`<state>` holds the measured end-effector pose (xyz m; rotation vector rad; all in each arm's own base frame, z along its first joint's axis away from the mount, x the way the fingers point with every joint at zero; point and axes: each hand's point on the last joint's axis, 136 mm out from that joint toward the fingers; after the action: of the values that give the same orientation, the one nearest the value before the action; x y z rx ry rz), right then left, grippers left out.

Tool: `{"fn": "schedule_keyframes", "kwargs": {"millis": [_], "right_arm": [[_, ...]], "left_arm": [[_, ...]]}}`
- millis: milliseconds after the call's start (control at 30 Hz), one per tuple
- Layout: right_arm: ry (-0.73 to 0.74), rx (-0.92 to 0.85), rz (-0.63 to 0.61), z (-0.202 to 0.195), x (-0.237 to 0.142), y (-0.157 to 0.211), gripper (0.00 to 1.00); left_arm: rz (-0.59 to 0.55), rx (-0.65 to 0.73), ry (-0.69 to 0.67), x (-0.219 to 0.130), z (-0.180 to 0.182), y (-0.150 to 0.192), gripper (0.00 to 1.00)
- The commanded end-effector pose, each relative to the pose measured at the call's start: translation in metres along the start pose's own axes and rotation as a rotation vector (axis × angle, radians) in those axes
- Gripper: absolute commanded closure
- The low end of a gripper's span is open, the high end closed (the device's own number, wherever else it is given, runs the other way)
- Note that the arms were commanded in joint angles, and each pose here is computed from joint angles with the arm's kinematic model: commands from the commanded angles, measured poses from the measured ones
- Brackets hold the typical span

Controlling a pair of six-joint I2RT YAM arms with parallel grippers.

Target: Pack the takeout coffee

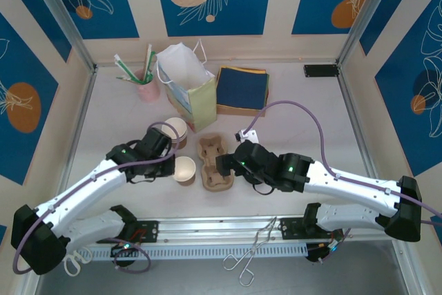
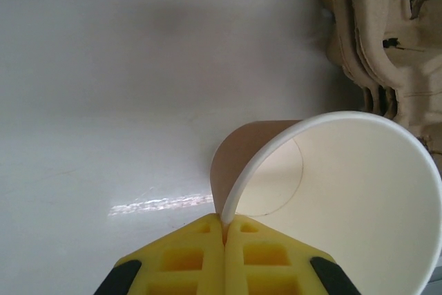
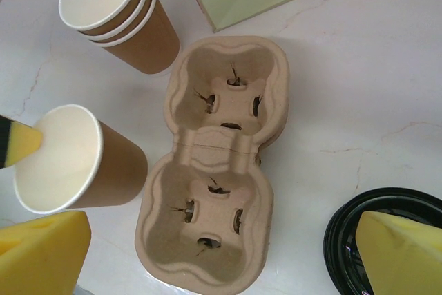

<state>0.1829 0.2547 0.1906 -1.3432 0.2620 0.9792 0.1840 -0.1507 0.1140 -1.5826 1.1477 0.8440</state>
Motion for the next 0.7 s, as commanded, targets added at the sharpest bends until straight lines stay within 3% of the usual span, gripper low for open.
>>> {"fn": "schedule_keyframes", "kwargs": {"millis": [0, 400, 567, 667], "right_arm": [[0.029, 0.022, 0.0, -0.009, 0.0, 0.002, 0.01], [0.044, 0.017, 0.022, -0.013, 0.001, 0.008, 0.01], [0.081, 0.003, 0.052, -0.021, 0.001, 0.014, 0.0], [0.113, -0.004, 0.083, -0.027, 0.002, 0.019, 0.08]], "left_arm": [[-0.018, 0.005, 0.015, 0.006, -0.009, -0.002, 0.97], [-0.004, 0.029, -0.048, 0.019, -0.003, 0.002, 0.91], [-0.002, 0.028, -0.042, 0.019, -0.003, 0.003, 0.8], [-0.011, 0.03, -0.037, 0.016, -0.004, 0.001, 0.71]]}}
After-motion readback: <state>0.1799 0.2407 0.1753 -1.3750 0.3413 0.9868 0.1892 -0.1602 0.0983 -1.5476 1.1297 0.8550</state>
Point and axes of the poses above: each hand's point on the last joint's axis, 136 mm out from that joint toward the fingers, its own x axis out along the fingers, its own z axis along the line the jaws close on, y = z × x, and after that the axes turned 2 degrees about -x, right-handed
